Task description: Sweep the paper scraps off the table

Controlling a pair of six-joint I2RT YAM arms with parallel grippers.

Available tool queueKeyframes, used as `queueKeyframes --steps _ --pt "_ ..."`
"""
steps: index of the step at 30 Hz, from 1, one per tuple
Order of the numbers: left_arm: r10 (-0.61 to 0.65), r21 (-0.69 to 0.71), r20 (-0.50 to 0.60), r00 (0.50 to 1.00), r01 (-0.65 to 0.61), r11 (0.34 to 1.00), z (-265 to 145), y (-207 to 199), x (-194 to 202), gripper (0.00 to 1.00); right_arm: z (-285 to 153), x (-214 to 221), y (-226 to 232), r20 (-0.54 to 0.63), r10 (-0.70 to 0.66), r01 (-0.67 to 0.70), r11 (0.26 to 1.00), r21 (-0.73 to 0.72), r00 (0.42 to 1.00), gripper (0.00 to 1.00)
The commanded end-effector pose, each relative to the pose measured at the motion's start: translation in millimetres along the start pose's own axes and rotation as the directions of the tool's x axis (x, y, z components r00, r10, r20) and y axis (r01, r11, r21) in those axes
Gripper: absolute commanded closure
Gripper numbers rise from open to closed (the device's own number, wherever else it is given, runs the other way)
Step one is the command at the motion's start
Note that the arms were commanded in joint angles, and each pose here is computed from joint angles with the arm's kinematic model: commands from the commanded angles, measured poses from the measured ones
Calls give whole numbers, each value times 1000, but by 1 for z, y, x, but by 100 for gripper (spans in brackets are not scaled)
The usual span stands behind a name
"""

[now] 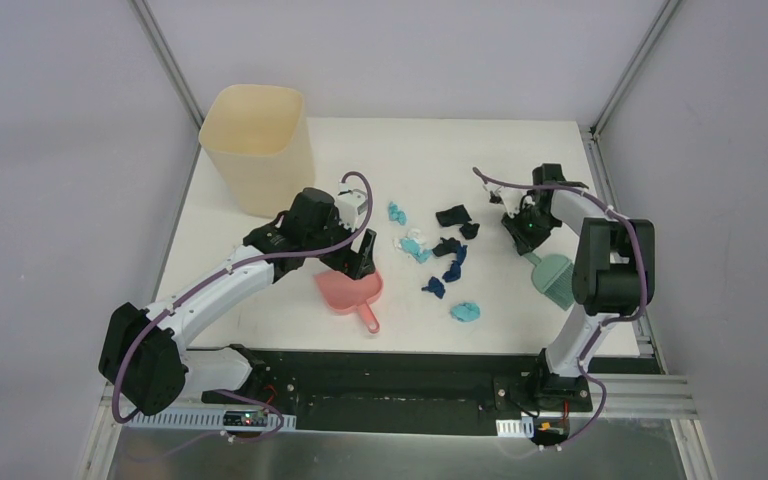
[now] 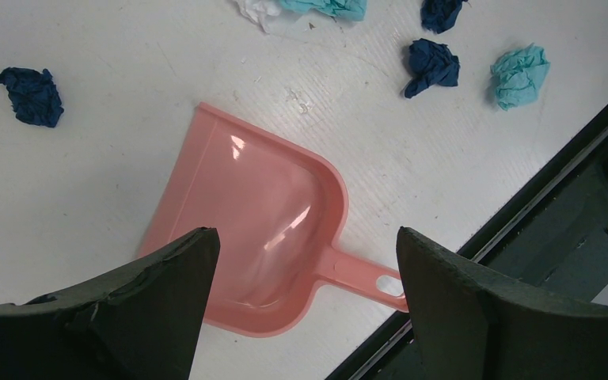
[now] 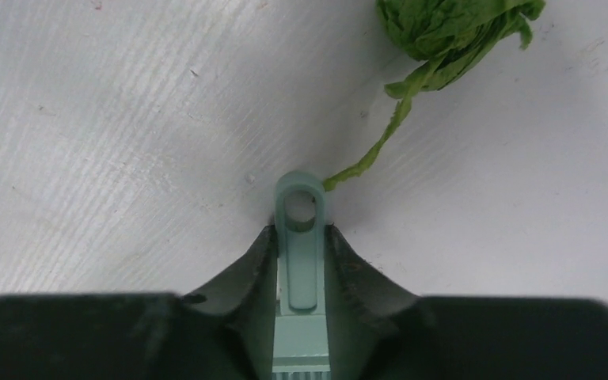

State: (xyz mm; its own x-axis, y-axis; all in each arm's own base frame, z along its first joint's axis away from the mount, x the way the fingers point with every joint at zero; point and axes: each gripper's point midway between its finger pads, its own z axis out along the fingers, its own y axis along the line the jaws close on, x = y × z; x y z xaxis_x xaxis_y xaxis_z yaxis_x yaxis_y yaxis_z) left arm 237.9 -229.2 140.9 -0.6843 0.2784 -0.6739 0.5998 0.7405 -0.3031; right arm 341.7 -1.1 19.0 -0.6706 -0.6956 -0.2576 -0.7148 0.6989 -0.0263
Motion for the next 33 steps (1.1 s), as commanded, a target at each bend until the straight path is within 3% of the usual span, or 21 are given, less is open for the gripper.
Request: queueKeyframes --steps 1,3,7,16,20,25,27,33 --pt "16 40 47 999 -18 999 -5 -12 -19 15 8 17 7 -50 17 -17 1000 1 999 84" --pt "14 41 46 999 -16 999 -4 -13 -19 15 -1 17 12 -48 41 -41 999 -6 998 94" --pt "6 37 53 999 -8 999 -4 -14 -20 17 -47 -9 23 84 127 -127 992 -6 988 100" --pt "-98 204 190 977 59 977 -2 -55 -53 19 -139 -66 47 401 292 -289 955 -68 868 100" --pt "-81 259 276 958 7 966 -5 -90 -78 20 -165 -93 53 535 369 -348 926 -145 760 100" --pt "36 278 353 935 -141 950 22 -158 -92 20 -202 -123 57 706 426 -391 893 -225 566 100" --pt "88 277 351 932 -193 941 41 -182 -92 20 -214 -130 59 723 481 -422 861 -283 496 100" --pt "155 261 376 913 -265 928 94 -228 -84 17 -238 -145 71 711 599 -433 787 -440 368 100"
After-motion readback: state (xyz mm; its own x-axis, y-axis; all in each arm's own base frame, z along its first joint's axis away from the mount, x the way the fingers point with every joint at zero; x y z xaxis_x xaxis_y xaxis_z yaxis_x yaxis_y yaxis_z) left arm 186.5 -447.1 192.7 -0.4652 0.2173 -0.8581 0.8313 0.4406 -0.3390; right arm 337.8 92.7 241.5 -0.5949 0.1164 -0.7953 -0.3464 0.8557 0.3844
